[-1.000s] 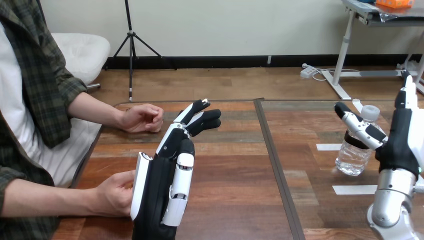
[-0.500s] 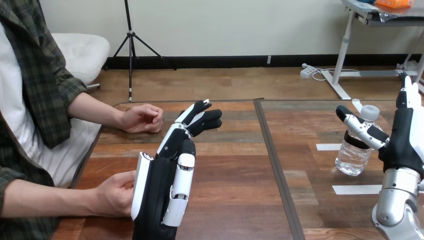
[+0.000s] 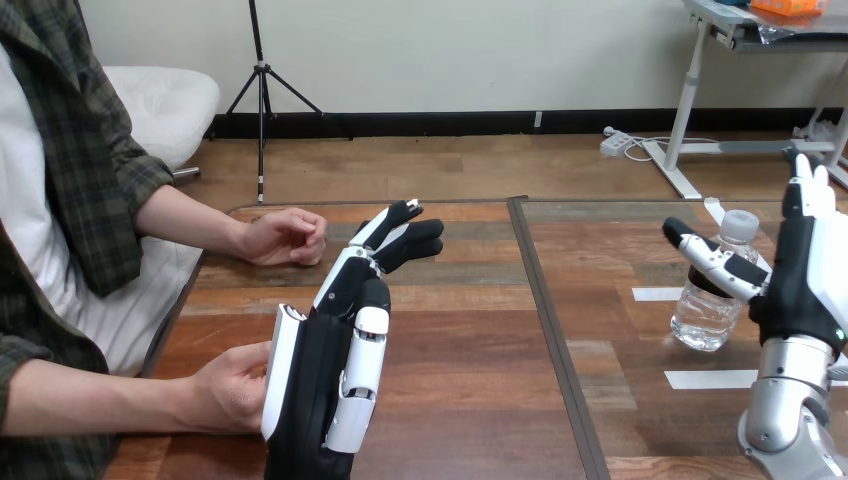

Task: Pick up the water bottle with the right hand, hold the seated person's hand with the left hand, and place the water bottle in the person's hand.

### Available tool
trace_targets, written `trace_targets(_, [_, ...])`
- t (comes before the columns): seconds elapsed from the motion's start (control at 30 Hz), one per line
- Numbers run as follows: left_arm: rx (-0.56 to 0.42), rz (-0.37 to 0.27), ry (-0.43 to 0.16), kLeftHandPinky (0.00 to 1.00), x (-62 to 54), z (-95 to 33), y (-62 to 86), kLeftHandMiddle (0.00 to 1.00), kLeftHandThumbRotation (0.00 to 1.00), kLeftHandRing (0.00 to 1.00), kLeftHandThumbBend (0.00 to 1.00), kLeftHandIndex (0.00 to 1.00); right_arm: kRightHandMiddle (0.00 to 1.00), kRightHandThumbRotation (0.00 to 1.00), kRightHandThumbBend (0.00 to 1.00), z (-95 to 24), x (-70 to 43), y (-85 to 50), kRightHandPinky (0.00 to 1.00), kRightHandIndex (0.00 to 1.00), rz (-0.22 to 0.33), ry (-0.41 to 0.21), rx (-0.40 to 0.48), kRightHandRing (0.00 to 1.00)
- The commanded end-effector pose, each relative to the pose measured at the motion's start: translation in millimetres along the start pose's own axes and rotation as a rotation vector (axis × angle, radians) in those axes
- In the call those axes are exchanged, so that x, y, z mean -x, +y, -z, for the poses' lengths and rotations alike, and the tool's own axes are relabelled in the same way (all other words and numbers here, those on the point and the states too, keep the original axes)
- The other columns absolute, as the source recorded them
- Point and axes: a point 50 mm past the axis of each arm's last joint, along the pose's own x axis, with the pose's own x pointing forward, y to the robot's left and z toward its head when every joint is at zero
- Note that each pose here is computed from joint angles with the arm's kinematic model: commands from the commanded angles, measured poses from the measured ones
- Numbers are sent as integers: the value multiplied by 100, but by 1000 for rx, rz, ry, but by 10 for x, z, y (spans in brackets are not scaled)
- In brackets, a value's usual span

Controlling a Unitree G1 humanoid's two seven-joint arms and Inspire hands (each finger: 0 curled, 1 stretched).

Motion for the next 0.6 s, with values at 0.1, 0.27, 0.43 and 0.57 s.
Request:
trace_targets(0.1, [6,8,-70,100,-158,-40,2,79,100,76,0,83,96,40,86,-291,-289,-115,100,91,72,-126,46,100])
trace_targets(0.27, [6,9,-69,100,-156,-44,3,79,100,76,0,83,95,35,87,-300,-305,-108,100,89,64,-134,104,100])
trace_targets(0.43, [11,8,-70,100,-152,-46,0,79,100,77,0,83,94,33,88,-318,-332,-101,100,88,40,-150,175,100])
trace_targets(0.57, [14,8,-70,100,-156,-44,2,79,100,77,0,83,94,31,87,-337,-356,-99,100,87,14,-167,225,100])
